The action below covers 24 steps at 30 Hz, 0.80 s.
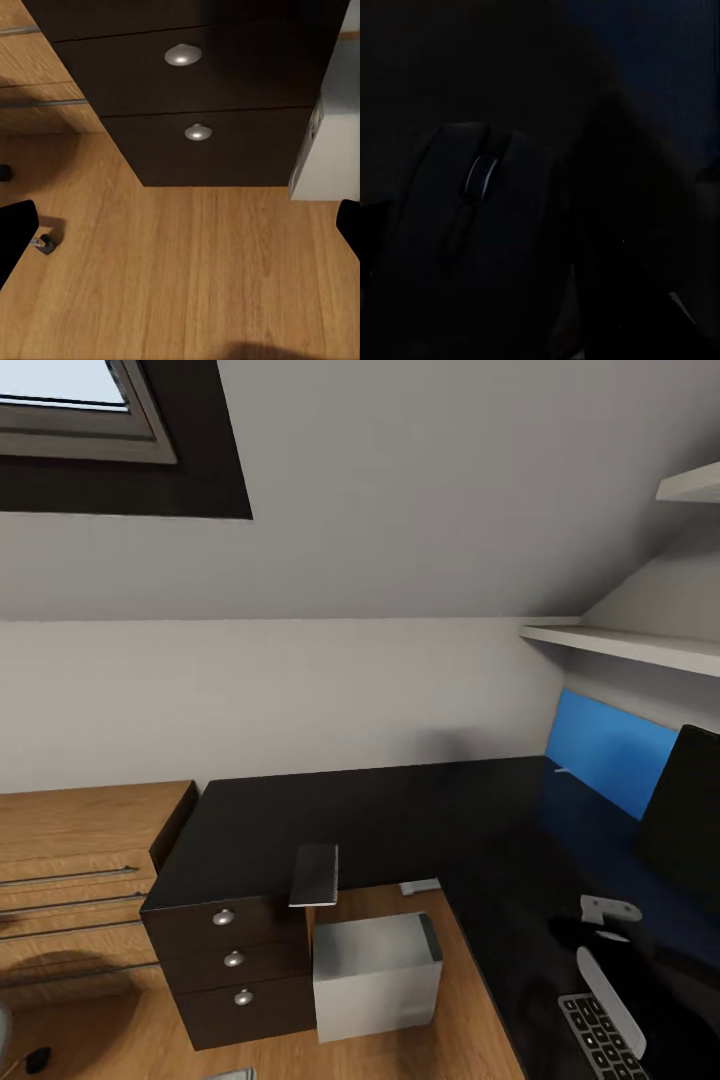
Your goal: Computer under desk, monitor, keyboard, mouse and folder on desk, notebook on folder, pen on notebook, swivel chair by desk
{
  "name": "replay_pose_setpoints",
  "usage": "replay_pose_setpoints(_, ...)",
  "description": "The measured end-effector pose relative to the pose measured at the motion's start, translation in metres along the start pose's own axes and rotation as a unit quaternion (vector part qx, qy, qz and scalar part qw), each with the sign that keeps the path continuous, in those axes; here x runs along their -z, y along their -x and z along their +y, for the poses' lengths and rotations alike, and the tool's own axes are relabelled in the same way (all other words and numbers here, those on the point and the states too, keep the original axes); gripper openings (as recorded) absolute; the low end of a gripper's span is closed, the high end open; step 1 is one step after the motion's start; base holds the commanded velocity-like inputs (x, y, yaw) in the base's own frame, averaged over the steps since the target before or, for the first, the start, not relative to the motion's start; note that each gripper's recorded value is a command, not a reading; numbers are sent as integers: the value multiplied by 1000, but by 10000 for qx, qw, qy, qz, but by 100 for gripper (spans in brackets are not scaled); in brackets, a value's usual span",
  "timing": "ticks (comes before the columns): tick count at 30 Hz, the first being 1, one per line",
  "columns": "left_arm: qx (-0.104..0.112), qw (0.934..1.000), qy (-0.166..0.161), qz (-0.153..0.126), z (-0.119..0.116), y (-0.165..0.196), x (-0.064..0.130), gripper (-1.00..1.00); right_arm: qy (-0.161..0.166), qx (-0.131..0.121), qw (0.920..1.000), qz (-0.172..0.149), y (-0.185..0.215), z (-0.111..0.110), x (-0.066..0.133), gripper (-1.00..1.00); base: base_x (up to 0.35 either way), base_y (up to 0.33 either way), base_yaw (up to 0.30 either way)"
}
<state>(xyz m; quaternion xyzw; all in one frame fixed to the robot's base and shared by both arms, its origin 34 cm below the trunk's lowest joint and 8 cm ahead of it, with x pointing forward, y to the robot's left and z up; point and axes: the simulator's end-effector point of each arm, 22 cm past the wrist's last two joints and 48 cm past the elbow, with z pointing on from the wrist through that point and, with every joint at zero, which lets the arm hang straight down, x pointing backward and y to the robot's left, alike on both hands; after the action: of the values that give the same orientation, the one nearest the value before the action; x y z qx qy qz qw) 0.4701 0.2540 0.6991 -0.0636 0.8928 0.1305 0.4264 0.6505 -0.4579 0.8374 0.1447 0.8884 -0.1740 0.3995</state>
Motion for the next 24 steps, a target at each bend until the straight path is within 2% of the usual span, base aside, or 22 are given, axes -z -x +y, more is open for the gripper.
replay_pose_setpoints(4,6,10000,4,-1,0,0,0,100,-120,100,9998,-108,-1,-6,-4,-100,0,0,-1)
replay_pose_setpoints(8,8,10000,1,2,0,0,0,100,-288,281,9983,-430,8,-13,-6,-100,0,0,0)
replay_pose_setpoints(13,1,10000,-8,0,0,0,0,100,-485,507,9971,-290,-16,-26,-22,-100,0,0,0)
replay_pose_setpoints(15,-4,10000,-13,-1,-1,0,0,100,-468,489,9970,-375,-14,-28,-31,-100,0,0,0)
replay_pose_setpoints(19,-8,10000,-21,-1,-1,-1,1,100,-411,573,9972,-264,-19,-31,-51,-100,0,0,0)
replay_pose_setpoints(24,-3,10000,-28,1,-3,-1,1,100,-293,662,9970,-288,-17,-28,-62,-100,1,0,0)
